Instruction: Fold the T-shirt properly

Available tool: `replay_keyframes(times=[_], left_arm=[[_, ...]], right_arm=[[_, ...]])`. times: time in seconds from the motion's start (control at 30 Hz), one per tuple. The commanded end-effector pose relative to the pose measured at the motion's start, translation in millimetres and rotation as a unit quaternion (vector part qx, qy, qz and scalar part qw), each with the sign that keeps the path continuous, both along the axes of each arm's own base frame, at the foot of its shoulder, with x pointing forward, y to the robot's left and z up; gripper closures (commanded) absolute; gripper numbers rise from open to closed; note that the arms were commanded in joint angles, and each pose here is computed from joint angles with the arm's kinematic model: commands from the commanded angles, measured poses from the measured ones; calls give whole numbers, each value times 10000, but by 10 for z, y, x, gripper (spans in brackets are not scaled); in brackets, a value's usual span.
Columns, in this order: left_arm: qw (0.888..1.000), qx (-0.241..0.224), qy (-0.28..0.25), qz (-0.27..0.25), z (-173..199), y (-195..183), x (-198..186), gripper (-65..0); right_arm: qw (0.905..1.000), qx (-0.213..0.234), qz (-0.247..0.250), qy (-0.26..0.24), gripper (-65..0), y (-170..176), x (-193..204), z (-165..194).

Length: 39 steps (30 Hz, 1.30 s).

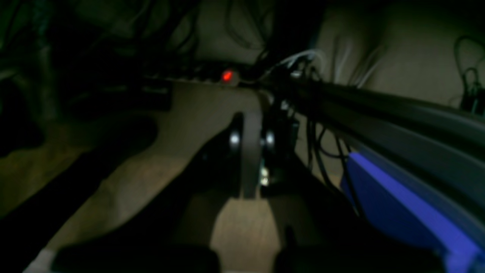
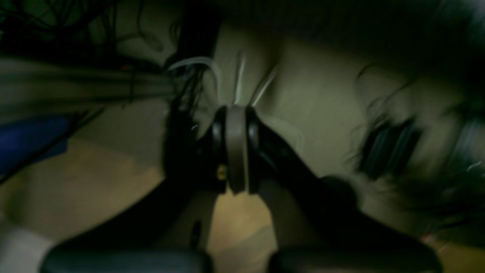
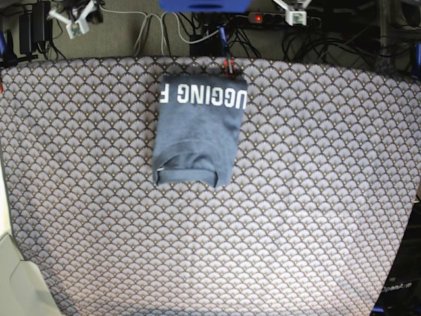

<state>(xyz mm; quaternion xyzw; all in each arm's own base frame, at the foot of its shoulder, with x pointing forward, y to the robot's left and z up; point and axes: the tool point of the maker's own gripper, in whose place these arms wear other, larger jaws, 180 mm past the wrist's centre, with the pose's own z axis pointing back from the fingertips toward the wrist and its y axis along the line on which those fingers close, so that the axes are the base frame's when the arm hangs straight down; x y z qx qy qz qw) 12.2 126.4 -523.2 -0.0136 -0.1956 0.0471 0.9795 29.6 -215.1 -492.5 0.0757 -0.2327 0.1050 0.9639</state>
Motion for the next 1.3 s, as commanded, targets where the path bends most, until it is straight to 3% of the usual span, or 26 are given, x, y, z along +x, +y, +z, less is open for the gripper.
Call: replay_keyframes(times=[0.0,0.13,0.4,0.53,0.7,0.87,1.1,1.27], left_arm=[[10000,38,26,-55,-67,-17,-92,-3],[9995,163,110,-250,-418,-42,-263,-3],[9988,323,272,-235,-926,-191,-498,-3],[9959,577,622,-322,-1150,-22,-558,-4],[9937,884,512,-469,-1190,277,-508,-4],[9893,1216,604,-537,-1232,648,-334,-4],[9825,1339,1042,-768,-1310,748,-184,-4],[9833,1349,967,-744,-1314,751,-24,-4]], right_arm=[[9999,40,-115,-93,0,-91,24,-41],[9957,250,-889,61,0,-361,-51,-437],[9737,766,-2145,-17,0,-572,-141,-921],[9749,997,-1984,182,0,-351,-145,-1040],[9808,1219,-1351,701,0,119,-382,-1169],[9890,-16,-1196,868,0,77,-515,-1393],[9764,-1553,-1156,954,0,-88,-658,-1482],[9681,-2118,-980,907,0,-137,-538,-1493]])
